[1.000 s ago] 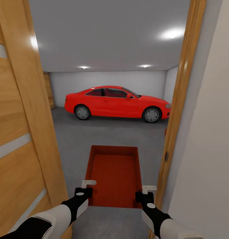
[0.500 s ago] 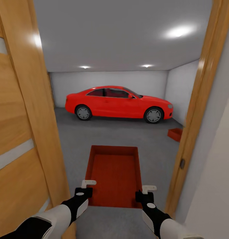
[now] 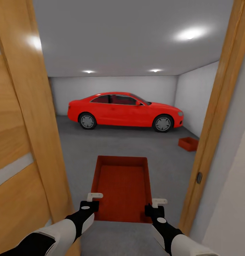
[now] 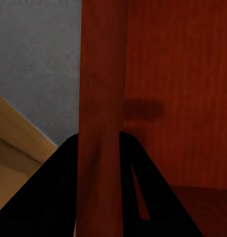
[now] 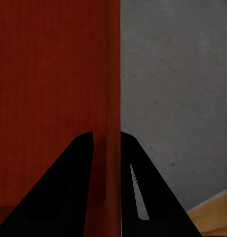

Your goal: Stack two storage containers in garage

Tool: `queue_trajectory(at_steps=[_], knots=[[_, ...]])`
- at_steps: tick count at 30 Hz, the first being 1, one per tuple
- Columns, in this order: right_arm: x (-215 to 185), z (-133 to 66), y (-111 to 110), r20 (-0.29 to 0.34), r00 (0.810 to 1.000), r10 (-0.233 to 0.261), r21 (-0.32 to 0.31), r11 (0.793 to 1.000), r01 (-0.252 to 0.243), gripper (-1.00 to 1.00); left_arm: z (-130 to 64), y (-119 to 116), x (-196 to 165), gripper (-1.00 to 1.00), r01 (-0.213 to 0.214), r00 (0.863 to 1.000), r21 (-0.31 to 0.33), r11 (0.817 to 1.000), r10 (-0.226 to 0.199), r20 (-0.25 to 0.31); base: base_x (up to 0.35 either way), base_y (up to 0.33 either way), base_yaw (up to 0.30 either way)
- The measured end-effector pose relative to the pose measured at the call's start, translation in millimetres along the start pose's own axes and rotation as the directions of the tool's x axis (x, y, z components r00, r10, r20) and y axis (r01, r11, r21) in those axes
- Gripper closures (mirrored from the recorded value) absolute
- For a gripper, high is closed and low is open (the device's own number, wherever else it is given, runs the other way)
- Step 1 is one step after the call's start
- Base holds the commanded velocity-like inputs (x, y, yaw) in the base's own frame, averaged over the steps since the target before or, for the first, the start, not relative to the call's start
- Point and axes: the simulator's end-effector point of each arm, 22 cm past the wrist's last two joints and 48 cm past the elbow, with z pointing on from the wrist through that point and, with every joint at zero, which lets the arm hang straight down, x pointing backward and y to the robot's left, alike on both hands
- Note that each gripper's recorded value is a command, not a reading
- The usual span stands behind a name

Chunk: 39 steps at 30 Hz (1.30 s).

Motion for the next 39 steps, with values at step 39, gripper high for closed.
queue_trajectory(at_steps=[39], knots=[[-0.3, 0.0, 0.2, 0.0, 1.0, 0.0, 0.0, 1.0, 0.0, 1.0, 0.0, 0.2, -0.1, 1.0, 0.0, 1.0, 0.0, 1.0, 0.0, 0.0, 0.017, 0.035, -0.03]])
